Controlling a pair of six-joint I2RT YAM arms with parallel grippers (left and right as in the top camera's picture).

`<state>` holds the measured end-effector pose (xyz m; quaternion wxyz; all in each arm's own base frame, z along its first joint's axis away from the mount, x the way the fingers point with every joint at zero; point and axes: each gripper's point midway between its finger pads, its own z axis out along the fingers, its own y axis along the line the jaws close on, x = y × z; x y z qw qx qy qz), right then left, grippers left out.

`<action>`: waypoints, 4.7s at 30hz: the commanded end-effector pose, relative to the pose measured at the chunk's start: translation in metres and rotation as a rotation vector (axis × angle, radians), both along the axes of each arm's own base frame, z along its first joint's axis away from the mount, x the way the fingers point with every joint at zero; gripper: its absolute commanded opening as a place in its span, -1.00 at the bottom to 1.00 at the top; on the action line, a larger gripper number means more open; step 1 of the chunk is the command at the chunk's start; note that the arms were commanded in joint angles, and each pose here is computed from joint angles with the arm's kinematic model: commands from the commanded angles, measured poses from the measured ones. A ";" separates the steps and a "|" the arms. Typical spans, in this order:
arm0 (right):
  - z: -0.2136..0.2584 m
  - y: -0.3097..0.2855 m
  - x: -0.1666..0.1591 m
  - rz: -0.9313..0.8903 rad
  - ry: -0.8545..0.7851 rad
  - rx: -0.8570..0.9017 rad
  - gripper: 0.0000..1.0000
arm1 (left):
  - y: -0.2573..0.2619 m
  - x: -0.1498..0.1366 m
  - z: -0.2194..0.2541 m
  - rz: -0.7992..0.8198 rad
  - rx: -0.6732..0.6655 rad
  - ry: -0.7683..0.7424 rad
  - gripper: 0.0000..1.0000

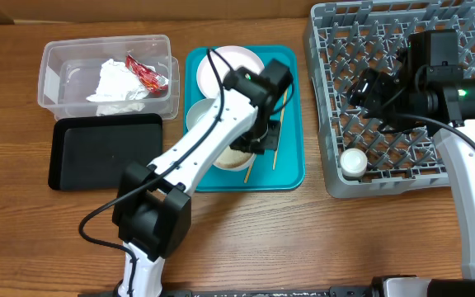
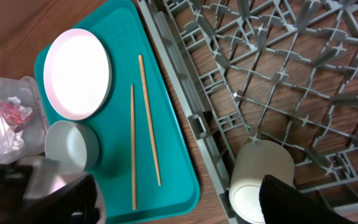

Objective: Sort waste into correct bins and load items into the dishwasher
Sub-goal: 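Grasp the pink rice bowl rim with the left gripper and lift, then carry the pink bowl left and tip the rice onto the black tray, then carry the emptied pink bowl back and set it on the teal tray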

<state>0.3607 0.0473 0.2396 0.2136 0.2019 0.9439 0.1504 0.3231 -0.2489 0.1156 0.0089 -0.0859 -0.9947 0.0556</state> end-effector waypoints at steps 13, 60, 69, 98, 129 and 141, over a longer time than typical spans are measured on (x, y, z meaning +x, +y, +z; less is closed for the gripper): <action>0.000 0.000 -0.001 0.006 0.002 -0.009 0.71 | 0.090 0.039 0.088 0.055 -0.272 -0.047 -0.92; -0.003 -0.001 -0.007 0.006 0.032 -0.011 0.71 | 0.320 0.035 0.061 0.688 -1.404 -0.382 -0.92; -0.004 -0.001 -0.008 0.006 0.035 -0.011 0.70 | 0.329 0.035 0.070 0.750 -1.466 -0.378 -0.92; -0.005 -0.001 -0.011 0.030 0.045 -0.023 0.71 | 0.322 0.027 0.094 0.698 -1.424 -0.411 -0.92; -0.006 -0.001 -0.013 0.030 0.051 -0.023 0.79 | 0.058 0.005 0.021 -0.003 -0.472 0.081 -0.92; -0.005 -0.001 -0.012 0.043 0.044 -0.030 0.79 | 0.056 -0.010 -0.016 -0.075 0.097 -0.088 -0.92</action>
